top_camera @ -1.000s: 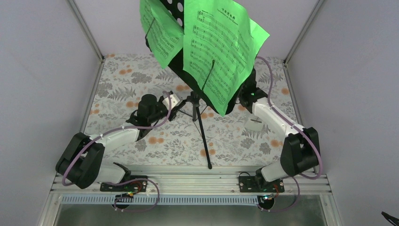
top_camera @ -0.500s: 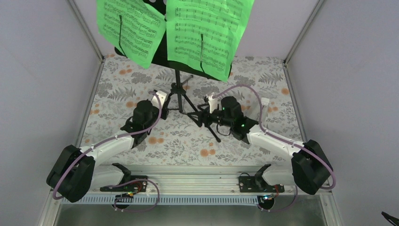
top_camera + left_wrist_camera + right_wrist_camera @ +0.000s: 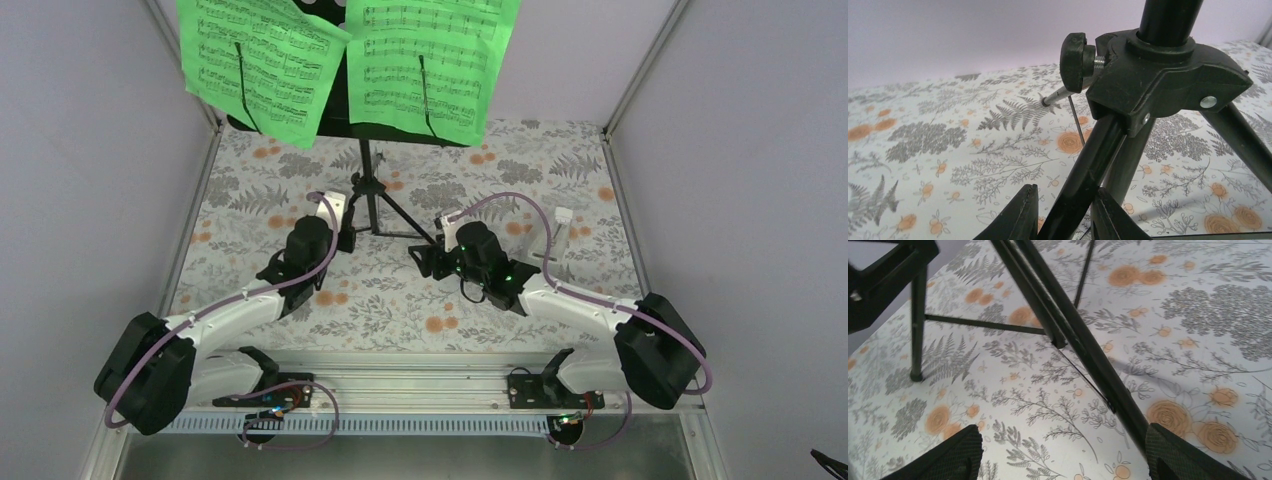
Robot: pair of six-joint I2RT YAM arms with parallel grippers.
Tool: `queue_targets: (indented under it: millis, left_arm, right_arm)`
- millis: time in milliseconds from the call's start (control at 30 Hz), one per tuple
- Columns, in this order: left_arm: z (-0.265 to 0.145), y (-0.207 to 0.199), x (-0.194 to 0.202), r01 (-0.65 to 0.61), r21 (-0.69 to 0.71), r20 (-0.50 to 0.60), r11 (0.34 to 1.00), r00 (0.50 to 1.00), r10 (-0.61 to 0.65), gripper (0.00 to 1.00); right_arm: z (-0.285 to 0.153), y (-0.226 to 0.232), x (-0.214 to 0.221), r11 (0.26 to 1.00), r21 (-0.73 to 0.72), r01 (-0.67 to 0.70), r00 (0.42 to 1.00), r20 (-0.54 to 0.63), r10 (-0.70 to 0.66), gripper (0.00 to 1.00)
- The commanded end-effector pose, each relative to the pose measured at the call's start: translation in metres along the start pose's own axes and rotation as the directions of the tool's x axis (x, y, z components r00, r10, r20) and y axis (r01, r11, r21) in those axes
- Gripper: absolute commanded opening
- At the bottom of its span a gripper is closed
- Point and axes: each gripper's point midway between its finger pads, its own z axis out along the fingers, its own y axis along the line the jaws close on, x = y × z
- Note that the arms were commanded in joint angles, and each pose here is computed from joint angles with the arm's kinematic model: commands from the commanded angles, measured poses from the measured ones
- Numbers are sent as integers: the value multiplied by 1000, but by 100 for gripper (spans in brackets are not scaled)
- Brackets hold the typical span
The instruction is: Pack up the instrument practice props
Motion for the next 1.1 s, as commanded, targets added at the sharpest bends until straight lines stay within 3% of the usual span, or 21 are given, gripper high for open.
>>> queue_targets:
  millis: [0, 233, 600, 633, 767, 933, 1067]
  left_arm:
    - [3, 8, 2, 267, -128, 8, 955, 963, -268, 2]
    - [20, -14, 4, 353, -170, -25, 920, 932, -362, 2]
    - [36, -47, 8, 377, -140, -65, 916, 919, -388, 4]
    - [37, -49, 8, 369, -126, -71, 921, 922, -380, 11]
    - [29, -49, 0, 344, -88, -52, 935, 936, -349, 59]
    - [1, -32, -14, 310, -78, 6, 948, 951, -310, 98]
    - [-27, -18, -35, 265, -34, 59, 964, 963, -262, 100]
  right_arm:
    - [-4, -12, -10, 994, 72, -77, 995, 74, 71, 79]
    - [-29, -16, -21, 988, 56, -147, 975, 175, 135, 88]
    - [-44, -25, -21, 980, 88, -181, 965, 206, 160, 90]
    - [-45, -25, -22, 980, 84, -182, 964, 210, 161, 90]
    - [-54, -20, -32, 983, 63, -173, 959, 237, 153, 96]
    - [-78, -9, -54, 991, 27, -127, 952, 285, 114, 100]
    - [-105, 12, -85, 998, -36, -46, 938, 343, 56, 100]
